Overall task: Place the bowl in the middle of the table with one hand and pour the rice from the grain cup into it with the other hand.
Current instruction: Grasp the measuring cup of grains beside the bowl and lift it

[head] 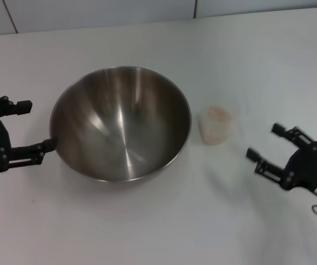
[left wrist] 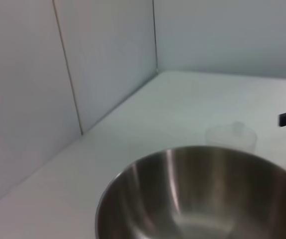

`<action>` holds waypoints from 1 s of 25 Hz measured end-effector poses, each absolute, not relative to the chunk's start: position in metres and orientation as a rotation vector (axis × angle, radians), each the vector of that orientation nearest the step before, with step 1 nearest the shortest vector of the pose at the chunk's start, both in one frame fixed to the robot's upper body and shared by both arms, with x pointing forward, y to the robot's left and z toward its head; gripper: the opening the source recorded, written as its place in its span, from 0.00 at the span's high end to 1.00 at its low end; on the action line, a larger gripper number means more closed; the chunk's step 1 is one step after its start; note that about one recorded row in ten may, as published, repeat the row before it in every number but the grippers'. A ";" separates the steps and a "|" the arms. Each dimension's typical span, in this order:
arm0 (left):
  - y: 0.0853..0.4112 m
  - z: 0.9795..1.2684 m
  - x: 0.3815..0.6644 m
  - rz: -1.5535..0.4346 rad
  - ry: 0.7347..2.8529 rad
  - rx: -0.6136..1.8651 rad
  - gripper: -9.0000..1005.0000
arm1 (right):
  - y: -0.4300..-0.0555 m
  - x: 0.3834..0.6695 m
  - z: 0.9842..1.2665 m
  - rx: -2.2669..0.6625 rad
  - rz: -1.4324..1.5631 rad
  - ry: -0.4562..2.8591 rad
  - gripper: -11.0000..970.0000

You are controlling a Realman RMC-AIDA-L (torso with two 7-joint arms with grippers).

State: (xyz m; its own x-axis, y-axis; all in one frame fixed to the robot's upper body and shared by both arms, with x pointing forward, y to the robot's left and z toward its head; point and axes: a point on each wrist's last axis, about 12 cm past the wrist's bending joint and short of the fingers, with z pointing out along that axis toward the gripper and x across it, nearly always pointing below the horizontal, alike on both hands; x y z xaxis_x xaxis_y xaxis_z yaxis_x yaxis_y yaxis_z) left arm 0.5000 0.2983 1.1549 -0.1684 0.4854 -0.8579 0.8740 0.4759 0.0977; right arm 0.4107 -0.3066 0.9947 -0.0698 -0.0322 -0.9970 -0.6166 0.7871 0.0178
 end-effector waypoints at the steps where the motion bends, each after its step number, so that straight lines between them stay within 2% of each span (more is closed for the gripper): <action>1: 0.298 1.155 0.500 -0.537 1.814 1.147 0.14 | -0.313 0.415 0.991 -0.455 0.450 1.624 0.15; 3: 0.304 1.145 0.491 -0.574 1.779 1.102 0.14 | -0.314 0.418 0.989 -0.419 0.425 1.642 0.15; 10: 0.304 1.132 0.488 -0.603 1.773 1.115 0.14 | -0.304 0.435 0.983 -0.396 0.361 1.671 0.15; 25: 0.302 1.120 0.488 -0.651 1.763 1.097 0.14 | -0.296 0.459 0.985 -0.360 0.296 1.669 0.15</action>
